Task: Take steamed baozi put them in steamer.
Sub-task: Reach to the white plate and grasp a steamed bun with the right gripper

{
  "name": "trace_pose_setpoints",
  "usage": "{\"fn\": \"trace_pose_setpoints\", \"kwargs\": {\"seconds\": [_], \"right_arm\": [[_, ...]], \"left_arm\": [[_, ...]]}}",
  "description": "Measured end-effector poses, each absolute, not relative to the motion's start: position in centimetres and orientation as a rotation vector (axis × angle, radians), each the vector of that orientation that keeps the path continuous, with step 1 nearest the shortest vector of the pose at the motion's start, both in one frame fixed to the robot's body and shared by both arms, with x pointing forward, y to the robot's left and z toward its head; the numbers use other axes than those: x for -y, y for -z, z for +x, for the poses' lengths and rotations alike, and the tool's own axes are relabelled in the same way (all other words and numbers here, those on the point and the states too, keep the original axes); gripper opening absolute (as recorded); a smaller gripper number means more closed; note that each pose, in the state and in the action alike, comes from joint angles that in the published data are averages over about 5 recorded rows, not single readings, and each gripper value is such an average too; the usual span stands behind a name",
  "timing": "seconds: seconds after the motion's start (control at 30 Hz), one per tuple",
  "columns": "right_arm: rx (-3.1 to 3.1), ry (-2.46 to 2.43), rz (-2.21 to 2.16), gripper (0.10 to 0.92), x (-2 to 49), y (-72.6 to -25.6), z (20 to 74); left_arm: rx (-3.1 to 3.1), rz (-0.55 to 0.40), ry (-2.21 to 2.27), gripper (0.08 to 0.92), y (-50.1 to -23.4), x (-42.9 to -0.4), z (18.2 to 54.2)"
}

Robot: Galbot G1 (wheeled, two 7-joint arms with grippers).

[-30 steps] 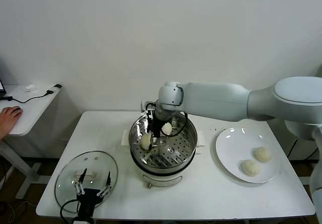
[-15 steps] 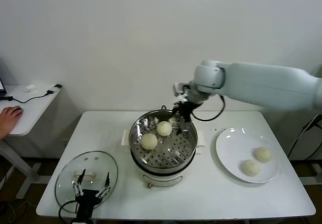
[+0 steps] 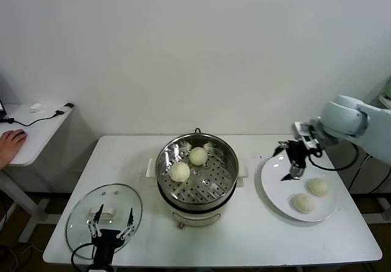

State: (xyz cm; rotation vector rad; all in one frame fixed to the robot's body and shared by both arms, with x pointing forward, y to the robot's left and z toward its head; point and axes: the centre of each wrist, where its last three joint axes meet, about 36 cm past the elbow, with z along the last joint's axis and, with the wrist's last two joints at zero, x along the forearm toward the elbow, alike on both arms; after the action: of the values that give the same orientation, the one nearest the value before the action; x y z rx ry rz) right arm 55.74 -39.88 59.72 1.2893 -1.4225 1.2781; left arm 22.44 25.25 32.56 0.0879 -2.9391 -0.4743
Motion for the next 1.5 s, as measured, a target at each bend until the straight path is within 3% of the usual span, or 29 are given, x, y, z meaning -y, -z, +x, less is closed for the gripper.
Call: {"fn": "trace_pose_setpoints", "kwargs": {"seconds": [0.43, 1.07, 1.33, 1.5], "right_arm": [[1.277, -1.303, 1.201, 0.823, 43.8, -52.0, 55.0], [1.195, -1.306, 1.207, 0.817, 42.7, -45.5, 57.1], [1.193, -1.296, 1.22, 0.665, 42.7, -45.3, 57.4], [1.188, -1.291, 1.226, 0.615, 42.9, -45.4, 57.6]], "left_arm": [[2.917, 0.097, 0.497, 0.823, -32.4, -25.7, 21.9], [2.896, 0.099, 0.521, 0.823, -31.9, -26.1, 21.5], [2.896, 0.097, 0.528, 0.823, -31.9, -26.0, 21.6], [2.894, 0.092, 0.529, 0.823, -31.7, -26.0, 21.5]]}}
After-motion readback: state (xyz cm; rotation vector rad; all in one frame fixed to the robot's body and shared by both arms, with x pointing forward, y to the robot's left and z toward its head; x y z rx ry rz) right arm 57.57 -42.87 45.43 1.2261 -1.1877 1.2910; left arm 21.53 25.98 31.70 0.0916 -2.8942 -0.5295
